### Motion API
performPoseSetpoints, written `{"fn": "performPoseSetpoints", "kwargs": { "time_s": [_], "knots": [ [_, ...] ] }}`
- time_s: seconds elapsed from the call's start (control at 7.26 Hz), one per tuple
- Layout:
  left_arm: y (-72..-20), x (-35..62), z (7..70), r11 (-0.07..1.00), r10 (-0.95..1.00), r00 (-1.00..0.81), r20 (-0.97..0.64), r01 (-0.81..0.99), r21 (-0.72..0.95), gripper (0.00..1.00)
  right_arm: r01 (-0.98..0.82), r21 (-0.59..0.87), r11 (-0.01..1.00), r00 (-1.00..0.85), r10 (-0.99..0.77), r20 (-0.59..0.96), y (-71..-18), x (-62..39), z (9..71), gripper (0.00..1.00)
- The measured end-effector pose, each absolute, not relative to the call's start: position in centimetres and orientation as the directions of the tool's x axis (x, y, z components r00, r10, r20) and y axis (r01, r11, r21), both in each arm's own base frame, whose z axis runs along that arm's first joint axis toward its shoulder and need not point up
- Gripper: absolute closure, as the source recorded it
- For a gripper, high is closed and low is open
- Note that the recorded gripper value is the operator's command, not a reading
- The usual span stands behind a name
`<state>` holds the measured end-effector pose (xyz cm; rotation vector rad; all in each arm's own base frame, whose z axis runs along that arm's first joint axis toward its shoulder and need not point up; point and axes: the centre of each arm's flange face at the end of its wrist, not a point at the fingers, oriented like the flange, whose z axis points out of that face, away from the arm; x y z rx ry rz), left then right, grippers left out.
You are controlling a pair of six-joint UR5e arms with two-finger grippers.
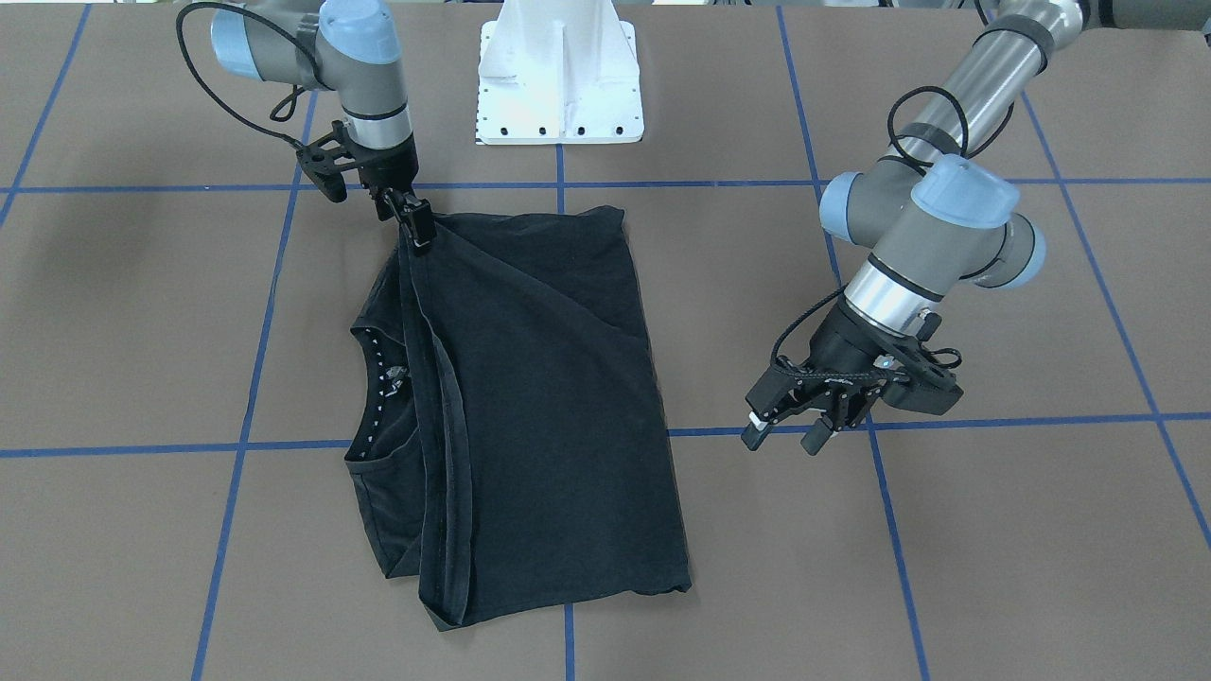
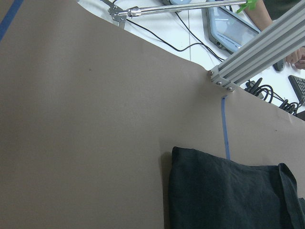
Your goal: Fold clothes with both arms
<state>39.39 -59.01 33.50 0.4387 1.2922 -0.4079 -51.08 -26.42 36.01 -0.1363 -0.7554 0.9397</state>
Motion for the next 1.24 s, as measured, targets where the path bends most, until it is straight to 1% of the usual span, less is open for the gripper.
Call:
{"fn": "performPoseSetpoints", "kwargs": {
  "time_s": [0.14, 0.28, 0.41, 1.24],
  "knots": [
    [-59.0, 39.4, 33.5, 0.849, -0.045, 0.227, -0.973, 0.522, 0.083, 0.0, -0.678, -0.418, 0.605, 0.36, 0.769, 0.528, -26.3, -51.2, 35.9, 0.47],
    [-59.0, 39.4, 33.6, 0.849, -0.045, 0.228, -0.973, 0.522, 0.083, 0.0, -0.677, -0.418, 0.606, 0.361, 0.768, 0.529, -26.3, -51.2, 35.9, 0.8],
    [-59.0, 39.4, 33.6, 0.849, -0.046, 0.228, -0.973, 0.522, 0.082, 0.0, -0.678, -0.416, 0.606, 0.362, 0.768, 0.529, -26.4, -51.2, 36.0, 1.0],
    [-59.0, 39.3, 34.4, 0.85, -0.055, 0.236, -0.97, 0.521, 0.079, 0.0, -0.678, -0.404, 0.614, 0.355, 0.755, 0.551, -28.3, -50.3, 35.2, 1.0]
  ]
}}
